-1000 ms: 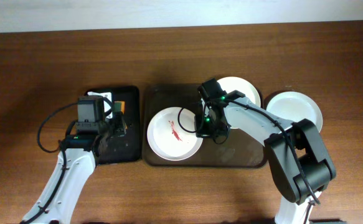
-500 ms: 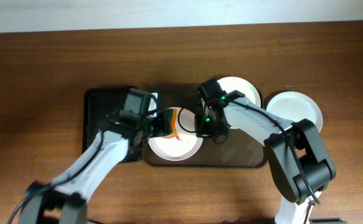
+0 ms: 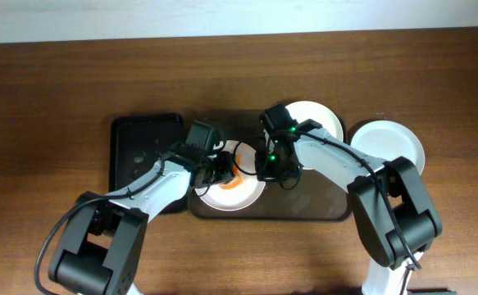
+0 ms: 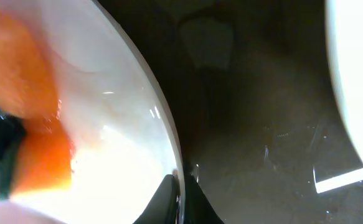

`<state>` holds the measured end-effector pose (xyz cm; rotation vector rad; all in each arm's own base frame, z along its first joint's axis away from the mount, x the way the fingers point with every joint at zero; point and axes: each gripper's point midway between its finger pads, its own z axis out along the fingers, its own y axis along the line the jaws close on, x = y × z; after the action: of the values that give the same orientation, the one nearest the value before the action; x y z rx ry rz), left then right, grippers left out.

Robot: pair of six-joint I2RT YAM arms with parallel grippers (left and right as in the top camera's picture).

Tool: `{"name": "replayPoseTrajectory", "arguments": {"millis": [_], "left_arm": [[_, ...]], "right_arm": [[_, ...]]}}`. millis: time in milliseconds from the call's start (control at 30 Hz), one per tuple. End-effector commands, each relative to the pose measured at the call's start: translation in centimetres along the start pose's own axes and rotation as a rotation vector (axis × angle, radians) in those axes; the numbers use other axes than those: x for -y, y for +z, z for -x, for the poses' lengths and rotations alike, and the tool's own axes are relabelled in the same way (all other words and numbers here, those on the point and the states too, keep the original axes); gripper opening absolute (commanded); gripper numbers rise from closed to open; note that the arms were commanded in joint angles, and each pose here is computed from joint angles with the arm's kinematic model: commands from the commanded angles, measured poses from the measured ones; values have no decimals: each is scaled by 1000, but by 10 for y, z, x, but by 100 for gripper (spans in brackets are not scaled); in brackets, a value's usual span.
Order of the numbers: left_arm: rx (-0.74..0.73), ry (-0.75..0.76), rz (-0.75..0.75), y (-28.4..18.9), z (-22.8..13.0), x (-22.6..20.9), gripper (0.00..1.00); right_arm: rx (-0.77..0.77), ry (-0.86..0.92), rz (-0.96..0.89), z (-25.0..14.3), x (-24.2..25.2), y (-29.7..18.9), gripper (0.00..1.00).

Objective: Clean dirty plates on tray and stack at the side
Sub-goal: 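Scrub the pink plate with the sponge in the left gripper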

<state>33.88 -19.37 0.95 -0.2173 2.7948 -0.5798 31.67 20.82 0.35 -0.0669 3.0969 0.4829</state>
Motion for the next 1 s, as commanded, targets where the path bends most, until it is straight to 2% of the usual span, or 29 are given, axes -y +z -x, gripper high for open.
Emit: {"name": "replayPoseTrajectory", "arguments": {"millis": [0, 67, 100, 167, 300, 367, 500, 667, 767, 833, 867, 900, 933, 967], "left_arm": [[31, -39, 219, 1, 1, -50, 0], [-96, -58, 147, -8, -25, -37, 0], [-216, -76, 2, -18, -47, -10, 0], [-298, -85, -142, -25, -58, 16, 0], [-299, -71, -198, -25, -57, 27, 0], [-298, -17, -220, -22, -64, 42, 0], [-197, -27, -72, -8, -56, 30, 0], [61, -24, 226, -10, -9, -26, 0], [175, -54, 283, -18, 21, -44, 0], [187, -93, 289, -23, 31, -56, 0], [154, -69, 273, -22, 27, -56, 0], [55, -17, 207, -20, 9, -45, 0], [-114, 34, 50, -17, -26, -16, 0], [-210, 40, -87, -19, -45, 10, 0]], "right_arm": [[-37, -1, -66, -11, 14, 9, 6], [-53, 5, -83, -15, 17, 8, 4], [-53, 4, -82, -15, 17, 8, 4], [-53, 4, -82, -15, 17, 8, 4], [-52, 4, -81, -15, 17, 8, 4], [-52, 4, -81, -15, 17, 8, 4], [-56, 5, -82, -16, 17, 8, 4], [-56, 5, -82, -16, 17, 8, 4], [-58, 6, -79, -16, 17, 8, 4], [-58, 5, -79, -16, 17, 8, 4], [-58, 5, -79, -16, 17, 8, 4], [-58, 5, -79, -16, 17, 8, 4], [-58, 6, -80, -16, 17, 8, 4], [-58, 5, -80, -16, 17, 8, 4]]}}
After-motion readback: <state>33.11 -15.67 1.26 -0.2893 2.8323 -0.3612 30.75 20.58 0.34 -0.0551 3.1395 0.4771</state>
